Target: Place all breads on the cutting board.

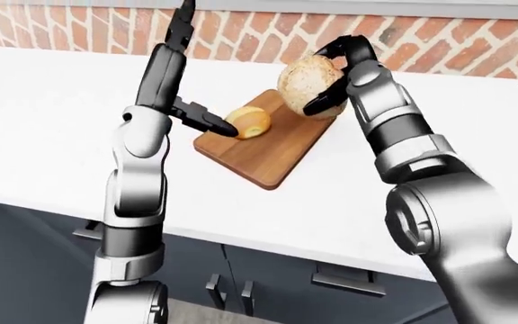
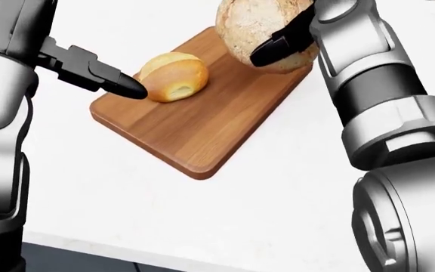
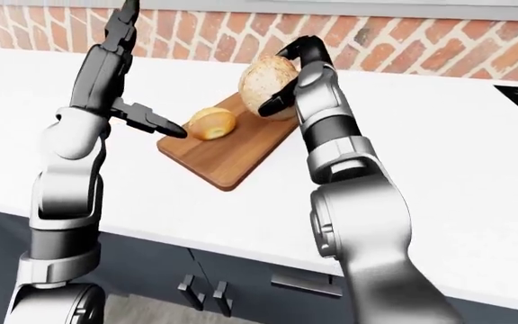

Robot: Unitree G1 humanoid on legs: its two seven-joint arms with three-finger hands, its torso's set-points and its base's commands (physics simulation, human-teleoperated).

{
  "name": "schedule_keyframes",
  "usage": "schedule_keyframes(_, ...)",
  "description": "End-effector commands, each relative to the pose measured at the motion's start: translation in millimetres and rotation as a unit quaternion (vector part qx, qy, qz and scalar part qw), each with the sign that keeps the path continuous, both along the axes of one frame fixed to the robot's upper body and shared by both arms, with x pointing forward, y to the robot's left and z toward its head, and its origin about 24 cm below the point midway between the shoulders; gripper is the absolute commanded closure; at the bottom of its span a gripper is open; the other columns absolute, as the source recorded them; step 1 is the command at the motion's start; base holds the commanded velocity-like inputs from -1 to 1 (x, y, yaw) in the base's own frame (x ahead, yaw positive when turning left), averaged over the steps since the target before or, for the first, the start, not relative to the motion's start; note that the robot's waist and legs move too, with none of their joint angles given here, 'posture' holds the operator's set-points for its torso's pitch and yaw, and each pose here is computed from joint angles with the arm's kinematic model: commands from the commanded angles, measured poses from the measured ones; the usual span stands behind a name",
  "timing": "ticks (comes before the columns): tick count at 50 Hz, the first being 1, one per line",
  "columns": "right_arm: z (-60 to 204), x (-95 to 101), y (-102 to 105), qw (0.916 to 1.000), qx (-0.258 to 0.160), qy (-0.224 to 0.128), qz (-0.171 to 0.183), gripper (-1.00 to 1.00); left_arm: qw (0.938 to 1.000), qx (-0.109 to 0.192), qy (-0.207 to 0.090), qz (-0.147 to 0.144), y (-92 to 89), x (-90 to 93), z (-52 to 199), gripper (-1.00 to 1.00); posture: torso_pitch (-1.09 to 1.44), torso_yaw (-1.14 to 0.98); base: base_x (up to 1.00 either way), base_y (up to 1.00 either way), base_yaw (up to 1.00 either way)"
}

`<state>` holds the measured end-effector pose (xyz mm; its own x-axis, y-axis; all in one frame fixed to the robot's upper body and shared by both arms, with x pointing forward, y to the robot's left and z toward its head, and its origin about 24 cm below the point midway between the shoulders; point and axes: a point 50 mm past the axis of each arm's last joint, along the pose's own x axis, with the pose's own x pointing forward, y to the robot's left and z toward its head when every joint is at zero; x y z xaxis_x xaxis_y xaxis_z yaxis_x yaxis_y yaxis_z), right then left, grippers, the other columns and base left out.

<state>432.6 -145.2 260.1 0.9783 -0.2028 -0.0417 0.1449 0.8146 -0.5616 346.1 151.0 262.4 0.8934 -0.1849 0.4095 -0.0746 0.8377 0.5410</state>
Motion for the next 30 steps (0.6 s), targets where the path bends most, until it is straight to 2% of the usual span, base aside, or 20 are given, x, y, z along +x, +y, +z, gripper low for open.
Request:
schedule_keyframes(1, 25.9, -1.5, 4.1, 0.9987, -0.001, -0.050, 0.008, 1.00, 0.9989, -0.001, -0.046, -0.002, -0.3, -6.2, 18.6, -1.00, 0.00, 0.00, 0.00, 0.00, 0.00)
schedule_keyframes(8, 24.0, -0.7, 7.5, 0.9988, -0.002, -0.049, 0.010, 1.00, 0.9984, -0.016, -0.054, 0.005, 3.2, -6.0, 20.0, -1.00, 0.00, 0.00, 0.00, 0.00, 0.00)
schedule_keyframes(22, 22.8, -0.2, 25.0, 0.9984, 0.000, -0.052, 0.023, 1.00, 0.9983, -0.024, -0.053, 0.009, 5.9, -4.2, 14.0, -1.00, 0.00, 0.00, 0.00, 0.00, 0.00)
schedule_keyframes(30, 20.9, -0.1, 27.5, 0.9983, 0.000, -0.055, 0.019, 1.00, 0.9981, -0.027, -0.055, 0.011, 8.3, -3.8, 13.0, -1.00, 0.00, 0.00, 0.00, 0.00, 0.00)
